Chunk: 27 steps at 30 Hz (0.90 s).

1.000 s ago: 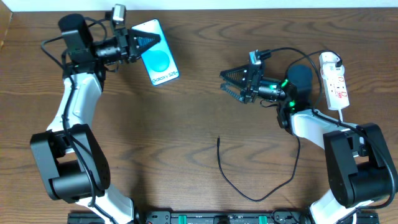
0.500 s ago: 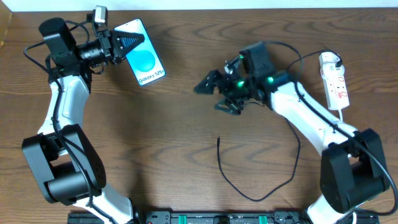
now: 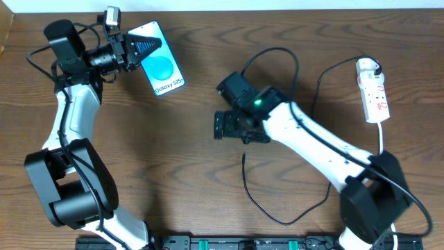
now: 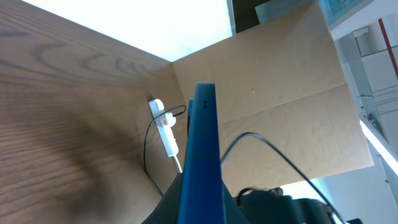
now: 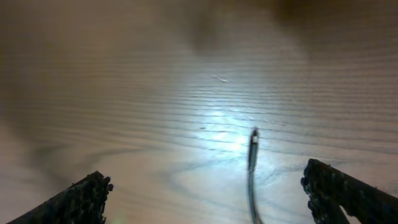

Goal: Plug charger to phone and switch on socket
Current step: 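Move the right gripper down to the black cable's USB-C plug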

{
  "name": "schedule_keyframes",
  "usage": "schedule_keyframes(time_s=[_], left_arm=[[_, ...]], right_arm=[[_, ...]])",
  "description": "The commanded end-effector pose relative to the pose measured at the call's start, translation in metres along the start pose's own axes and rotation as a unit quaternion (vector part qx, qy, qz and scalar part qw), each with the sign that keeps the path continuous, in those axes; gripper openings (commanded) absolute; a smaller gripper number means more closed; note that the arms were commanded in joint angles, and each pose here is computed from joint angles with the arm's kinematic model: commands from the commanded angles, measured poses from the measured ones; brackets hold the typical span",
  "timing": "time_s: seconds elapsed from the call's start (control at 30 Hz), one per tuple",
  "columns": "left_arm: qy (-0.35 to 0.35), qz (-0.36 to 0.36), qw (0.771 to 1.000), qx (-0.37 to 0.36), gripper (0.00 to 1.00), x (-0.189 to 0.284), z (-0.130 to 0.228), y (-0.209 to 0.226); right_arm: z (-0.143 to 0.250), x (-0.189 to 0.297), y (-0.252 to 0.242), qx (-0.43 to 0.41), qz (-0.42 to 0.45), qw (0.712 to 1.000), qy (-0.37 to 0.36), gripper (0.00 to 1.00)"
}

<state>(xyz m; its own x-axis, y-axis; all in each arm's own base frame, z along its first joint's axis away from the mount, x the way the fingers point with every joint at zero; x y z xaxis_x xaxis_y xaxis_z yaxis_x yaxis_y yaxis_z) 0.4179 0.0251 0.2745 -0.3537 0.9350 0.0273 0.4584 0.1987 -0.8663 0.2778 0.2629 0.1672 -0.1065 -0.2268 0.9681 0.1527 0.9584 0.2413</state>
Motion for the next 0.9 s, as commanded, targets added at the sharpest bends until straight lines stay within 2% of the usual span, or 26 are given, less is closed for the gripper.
schedule_keyframes(time_s=[0.0,0.07,0.33,0.63,0.87], left_arm=[[0.008,0.011,1.0,-0.012,0.08,0.001,0.0,-0.004],[0.008,0.011,1.0,-0.012,0.08,0.001,0.0,-0.004],[0.008,0.011,1.0,-0.012,0.07,0.001,0.0,-0.004],[0.009,0.011,1.0,-0.012,0.07,0.001,0.0,-0.004],[0.009,0.011,1.0,-0.012,0.07,0.001,0.0,-0.004]], right_arm=[[0.003,-0.02,-0.005,-0.015,0.055,0.998,-0.004,0.93],[0.008,-0.03,-0.007,-0.022,0.074,0.997,0.01,0.89],[0.033,-0.057,-0.008,-0.016,0.11,0.991,0.073,0.88],[0.057,-0.067,-0.009,-0.02,0.136,0.987,0.087,0.89],[0.064,-0.083,-0.019,-0.027,0.135,0.987,0.089,0.85]])
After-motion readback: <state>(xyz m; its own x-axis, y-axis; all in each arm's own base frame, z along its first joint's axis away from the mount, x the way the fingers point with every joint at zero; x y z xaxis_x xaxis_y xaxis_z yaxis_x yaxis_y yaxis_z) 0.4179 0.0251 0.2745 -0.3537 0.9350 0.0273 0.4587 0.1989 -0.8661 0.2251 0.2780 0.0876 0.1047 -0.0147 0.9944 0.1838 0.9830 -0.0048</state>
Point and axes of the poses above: each gripper's point midway between its finger pads, its own x axis back along the fingers, its own y axis along the line the jaws close on, z = x × y, the point moved 8 cm from there along x, back along the fingers, and after that the axes turned 6 degrees about -x, right-handed, at the moved point
